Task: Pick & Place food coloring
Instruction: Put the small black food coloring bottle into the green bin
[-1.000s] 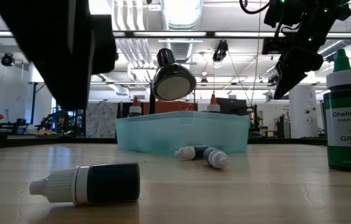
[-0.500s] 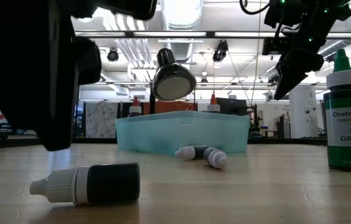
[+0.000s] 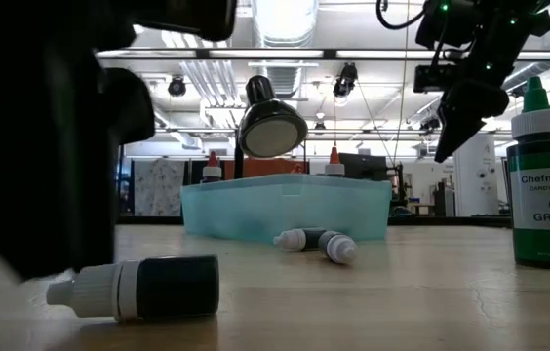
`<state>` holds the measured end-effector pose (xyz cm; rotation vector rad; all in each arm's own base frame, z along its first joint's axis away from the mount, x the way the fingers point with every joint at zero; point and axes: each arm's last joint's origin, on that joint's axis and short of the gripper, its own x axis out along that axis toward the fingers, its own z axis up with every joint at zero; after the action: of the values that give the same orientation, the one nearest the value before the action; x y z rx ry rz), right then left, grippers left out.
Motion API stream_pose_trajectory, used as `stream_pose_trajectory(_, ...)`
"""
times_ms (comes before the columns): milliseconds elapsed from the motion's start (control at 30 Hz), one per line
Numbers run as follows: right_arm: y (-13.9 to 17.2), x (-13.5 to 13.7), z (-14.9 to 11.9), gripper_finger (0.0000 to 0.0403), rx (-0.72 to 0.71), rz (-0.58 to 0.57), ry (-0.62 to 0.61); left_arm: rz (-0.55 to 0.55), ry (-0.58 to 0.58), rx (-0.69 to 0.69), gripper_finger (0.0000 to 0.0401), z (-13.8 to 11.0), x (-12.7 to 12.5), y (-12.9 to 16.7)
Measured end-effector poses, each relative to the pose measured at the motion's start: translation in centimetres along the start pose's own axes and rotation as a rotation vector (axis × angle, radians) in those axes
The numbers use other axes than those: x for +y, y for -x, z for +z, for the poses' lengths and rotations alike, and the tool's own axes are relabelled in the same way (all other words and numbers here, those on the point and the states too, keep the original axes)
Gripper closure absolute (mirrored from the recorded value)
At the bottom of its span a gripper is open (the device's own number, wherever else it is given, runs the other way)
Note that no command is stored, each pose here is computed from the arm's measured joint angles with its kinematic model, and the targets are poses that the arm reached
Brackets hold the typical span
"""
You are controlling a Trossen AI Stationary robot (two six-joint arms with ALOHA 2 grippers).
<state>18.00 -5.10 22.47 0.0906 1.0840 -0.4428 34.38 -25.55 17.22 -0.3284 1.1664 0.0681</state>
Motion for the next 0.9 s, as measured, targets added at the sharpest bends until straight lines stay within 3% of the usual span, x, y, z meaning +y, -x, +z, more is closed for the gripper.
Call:
stream_pose_trajectory(667,-0.1,0.0,-0.1,0.0365,0.007,-0.001,-0.002,0.012,0.048,-0.065,0.0283,0.0,-0.3,-1.8)
stream_pose_trajectory(900,-0.1,0.0,-0.1,0.0365,0.006,-0.001,-0.001,0.035,0.047,-0.052,0.032,-0.1,-0.1,-1.8)
